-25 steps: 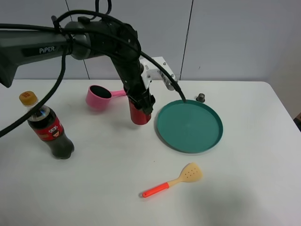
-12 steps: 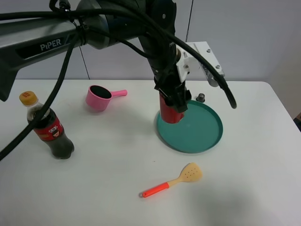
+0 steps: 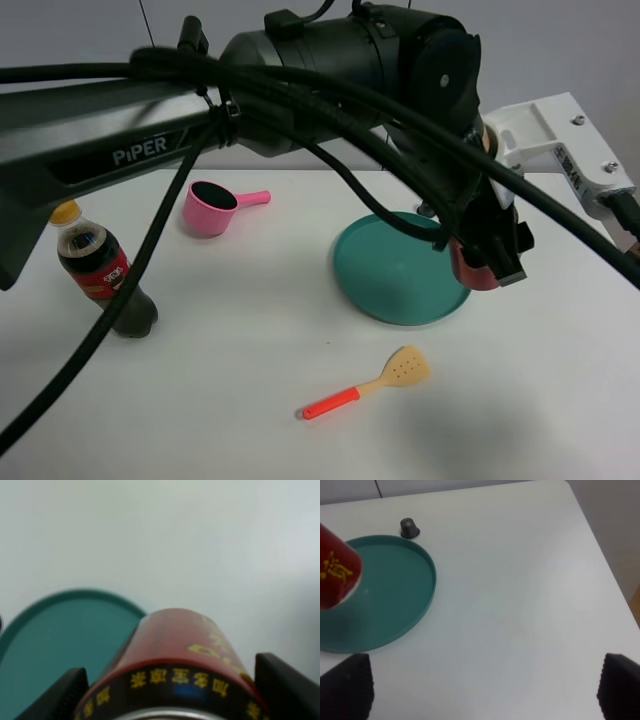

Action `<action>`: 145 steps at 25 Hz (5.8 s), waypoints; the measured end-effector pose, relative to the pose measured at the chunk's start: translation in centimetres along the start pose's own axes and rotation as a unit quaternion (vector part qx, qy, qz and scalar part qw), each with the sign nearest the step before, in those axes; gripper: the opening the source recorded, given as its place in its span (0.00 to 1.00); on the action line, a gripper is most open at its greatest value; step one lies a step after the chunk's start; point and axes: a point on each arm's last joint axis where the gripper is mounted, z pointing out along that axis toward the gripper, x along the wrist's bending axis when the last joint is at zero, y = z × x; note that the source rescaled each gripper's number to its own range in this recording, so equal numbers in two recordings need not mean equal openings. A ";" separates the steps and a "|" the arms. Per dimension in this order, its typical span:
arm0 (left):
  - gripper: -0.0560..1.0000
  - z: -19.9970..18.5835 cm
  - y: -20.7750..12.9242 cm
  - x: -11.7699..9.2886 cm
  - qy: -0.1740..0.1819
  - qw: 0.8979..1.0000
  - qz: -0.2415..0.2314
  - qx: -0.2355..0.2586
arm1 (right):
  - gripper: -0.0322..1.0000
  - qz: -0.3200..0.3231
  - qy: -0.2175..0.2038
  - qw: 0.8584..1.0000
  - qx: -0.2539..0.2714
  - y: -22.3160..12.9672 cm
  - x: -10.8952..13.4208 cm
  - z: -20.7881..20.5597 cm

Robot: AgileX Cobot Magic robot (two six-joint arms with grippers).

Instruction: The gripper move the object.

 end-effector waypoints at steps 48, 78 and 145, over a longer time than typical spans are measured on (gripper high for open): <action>0.07 13.0 -5.2 -4.5 -0.057 0.995 -0.001 0.079 | 1.00 0.000 0.000 1.000 0.000 0.0 0.0 0.0; 1.00 6.2 -0.7 -2.3 -0.030 0.994 -0.108 -0.014 | 1.00 0.000 0.000 1.000 0.000 0.0 0.0 0.0; 1.00 -31.7 -34.4 -16.4 0.503 0.719 -0.467 -0.106 | 1.00 0.000 0.000 1.000 0.000 0.0 0.0 0.0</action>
